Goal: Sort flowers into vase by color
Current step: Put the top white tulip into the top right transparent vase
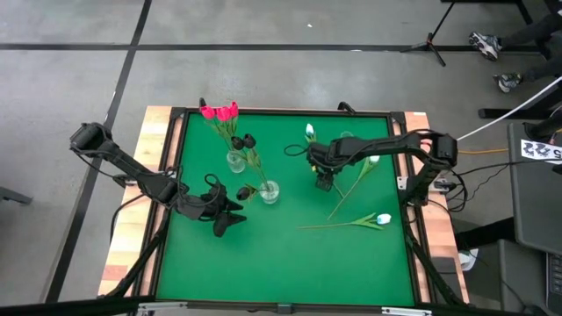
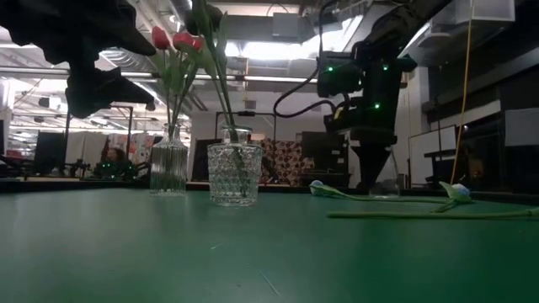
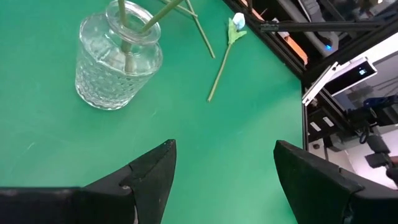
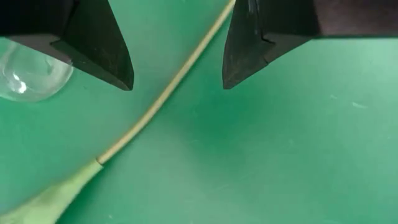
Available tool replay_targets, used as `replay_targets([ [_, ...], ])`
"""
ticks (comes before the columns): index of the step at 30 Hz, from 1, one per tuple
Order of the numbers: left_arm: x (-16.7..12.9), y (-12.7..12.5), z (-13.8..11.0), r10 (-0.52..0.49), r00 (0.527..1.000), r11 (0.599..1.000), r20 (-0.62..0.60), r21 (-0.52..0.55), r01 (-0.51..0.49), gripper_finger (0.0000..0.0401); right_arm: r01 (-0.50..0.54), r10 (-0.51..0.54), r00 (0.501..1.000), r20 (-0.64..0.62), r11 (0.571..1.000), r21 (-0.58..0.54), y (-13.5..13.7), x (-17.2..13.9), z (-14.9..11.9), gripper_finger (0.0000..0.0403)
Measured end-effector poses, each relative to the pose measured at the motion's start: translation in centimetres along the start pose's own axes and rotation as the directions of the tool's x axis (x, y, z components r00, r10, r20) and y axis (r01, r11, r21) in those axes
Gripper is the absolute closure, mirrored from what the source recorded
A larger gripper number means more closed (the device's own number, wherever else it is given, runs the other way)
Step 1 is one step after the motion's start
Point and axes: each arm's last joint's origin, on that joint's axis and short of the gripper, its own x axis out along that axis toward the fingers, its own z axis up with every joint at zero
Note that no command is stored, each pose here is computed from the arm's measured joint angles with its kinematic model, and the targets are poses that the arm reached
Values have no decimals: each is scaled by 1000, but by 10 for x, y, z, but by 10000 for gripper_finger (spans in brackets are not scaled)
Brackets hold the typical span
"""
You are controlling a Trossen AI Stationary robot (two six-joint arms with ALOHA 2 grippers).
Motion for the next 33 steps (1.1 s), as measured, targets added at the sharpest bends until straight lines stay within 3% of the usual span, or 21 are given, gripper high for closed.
replay_targets([
  [6, 0, 0, 0, 4, 1000, 1000, -2, 3, -4, 136, -9, 9, 1000, -3, 1000, -2, 4, 10, 2, 166],
  [11, 0, 1, 0, 5, 1000, 1000, -2, -5, -5, 136, 10, -10, 1000, -22, 1000, 9, 3, 18, -1, 208],
  [14, 0, 1, 0, 5, 1000, 1000, -2, -14, -5, 136, -14, 14, 1000, -21, 1000, 14, 4, 19, -2, 252],
  [20, 0, 1, 0, 5, 1000, 1000, -2, -20, -5, 136, -50, 50, 999, -17, 999, 3, 11, 19, -2, 387],
  [29, 0, 0, 0, 3, 1000, 1000, -1, -26, -3, 136, -97, 100, 994, 37, 992, -81, 41, 1, 3, 398],
  [33, 0, 0, 0, -3, 1000, 998, 4, -59, 3, 136, -81, 85, 994, 67, 995, -64, 45, -6, 8, 400],
])
